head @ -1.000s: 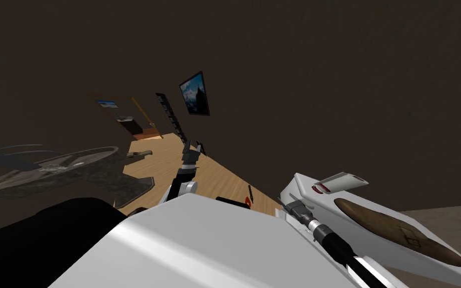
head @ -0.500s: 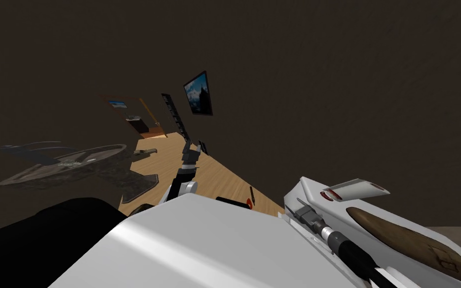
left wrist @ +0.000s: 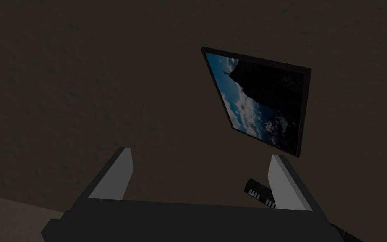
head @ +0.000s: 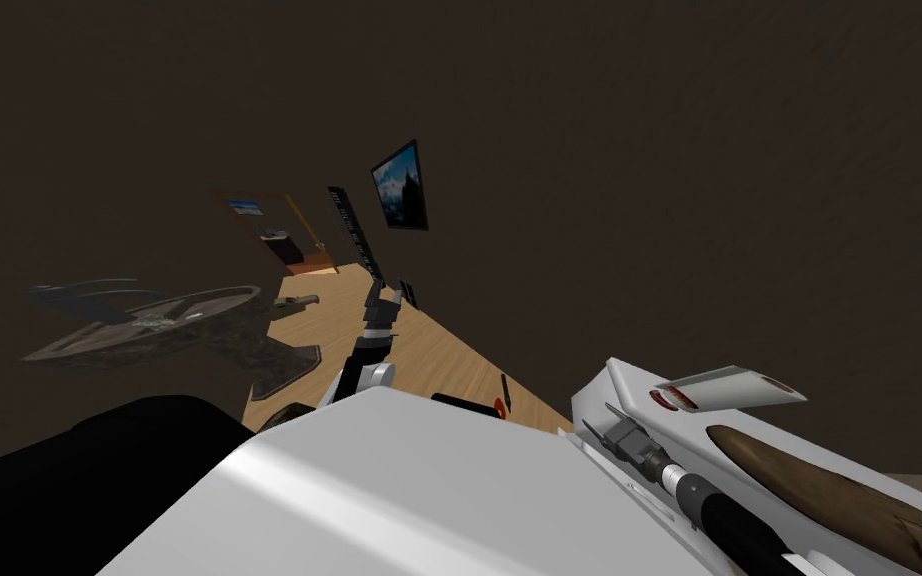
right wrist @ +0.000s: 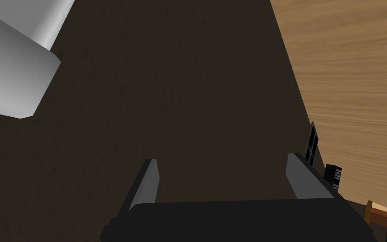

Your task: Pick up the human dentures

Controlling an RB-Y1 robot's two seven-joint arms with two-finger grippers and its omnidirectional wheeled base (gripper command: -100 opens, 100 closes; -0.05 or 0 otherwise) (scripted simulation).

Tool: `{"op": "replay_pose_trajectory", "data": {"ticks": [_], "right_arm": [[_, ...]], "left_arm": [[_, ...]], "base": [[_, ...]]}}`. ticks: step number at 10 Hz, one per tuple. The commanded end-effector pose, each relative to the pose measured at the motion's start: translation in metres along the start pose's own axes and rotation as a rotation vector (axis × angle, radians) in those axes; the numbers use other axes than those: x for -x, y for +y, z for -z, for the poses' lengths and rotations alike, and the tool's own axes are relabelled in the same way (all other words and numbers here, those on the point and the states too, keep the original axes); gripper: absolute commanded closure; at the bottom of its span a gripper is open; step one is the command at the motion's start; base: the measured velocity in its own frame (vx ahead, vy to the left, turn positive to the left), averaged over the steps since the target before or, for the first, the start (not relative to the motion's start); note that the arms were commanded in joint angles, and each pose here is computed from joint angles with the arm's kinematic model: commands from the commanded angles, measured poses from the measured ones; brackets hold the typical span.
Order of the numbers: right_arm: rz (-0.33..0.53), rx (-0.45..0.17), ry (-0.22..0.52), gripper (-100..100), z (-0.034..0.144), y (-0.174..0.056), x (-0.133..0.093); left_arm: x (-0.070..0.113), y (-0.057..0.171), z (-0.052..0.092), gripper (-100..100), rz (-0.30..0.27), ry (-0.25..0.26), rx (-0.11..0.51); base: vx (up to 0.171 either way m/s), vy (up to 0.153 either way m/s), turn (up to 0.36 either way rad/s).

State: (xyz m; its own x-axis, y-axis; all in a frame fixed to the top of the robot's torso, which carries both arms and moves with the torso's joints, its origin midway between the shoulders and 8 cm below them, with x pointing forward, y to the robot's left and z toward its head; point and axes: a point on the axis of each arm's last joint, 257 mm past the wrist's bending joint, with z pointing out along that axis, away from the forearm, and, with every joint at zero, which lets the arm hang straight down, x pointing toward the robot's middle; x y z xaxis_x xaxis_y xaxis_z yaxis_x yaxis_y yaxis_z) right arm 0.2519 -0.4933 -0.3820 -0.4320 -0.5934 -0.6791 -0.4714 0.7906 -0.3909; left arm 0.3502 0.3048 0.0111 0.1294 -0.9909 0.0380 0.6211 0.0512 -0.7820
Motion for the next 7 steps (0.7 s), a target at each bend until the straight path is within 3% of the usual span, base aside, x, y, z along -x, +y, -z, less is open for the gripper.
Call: {"op": "replay_pose_trajectory", "data": {"ticks": [1,5,7], "right_arm": [[0.0,0.0,0.0,-100,0.0,0.0,0.0],[0.0,0.0,0.0,-100,0.0,0.0,0.0],[0.061,0.006,-0.019,-100,0.002,-0.015,0.019]], "left_arm": [[0.0,0.0,0.0,0,0.0,0.0,0.0],[0.0,0.0,0.0,0,0.0,0.0,0.0],[0.0,0.0,0.0,0,0.0,0.0,0.0]], "base": [[-0.012,-0.022,-0.011],[0.003,0.003,0.018],[0.032,-0.056,-0.107]]}}
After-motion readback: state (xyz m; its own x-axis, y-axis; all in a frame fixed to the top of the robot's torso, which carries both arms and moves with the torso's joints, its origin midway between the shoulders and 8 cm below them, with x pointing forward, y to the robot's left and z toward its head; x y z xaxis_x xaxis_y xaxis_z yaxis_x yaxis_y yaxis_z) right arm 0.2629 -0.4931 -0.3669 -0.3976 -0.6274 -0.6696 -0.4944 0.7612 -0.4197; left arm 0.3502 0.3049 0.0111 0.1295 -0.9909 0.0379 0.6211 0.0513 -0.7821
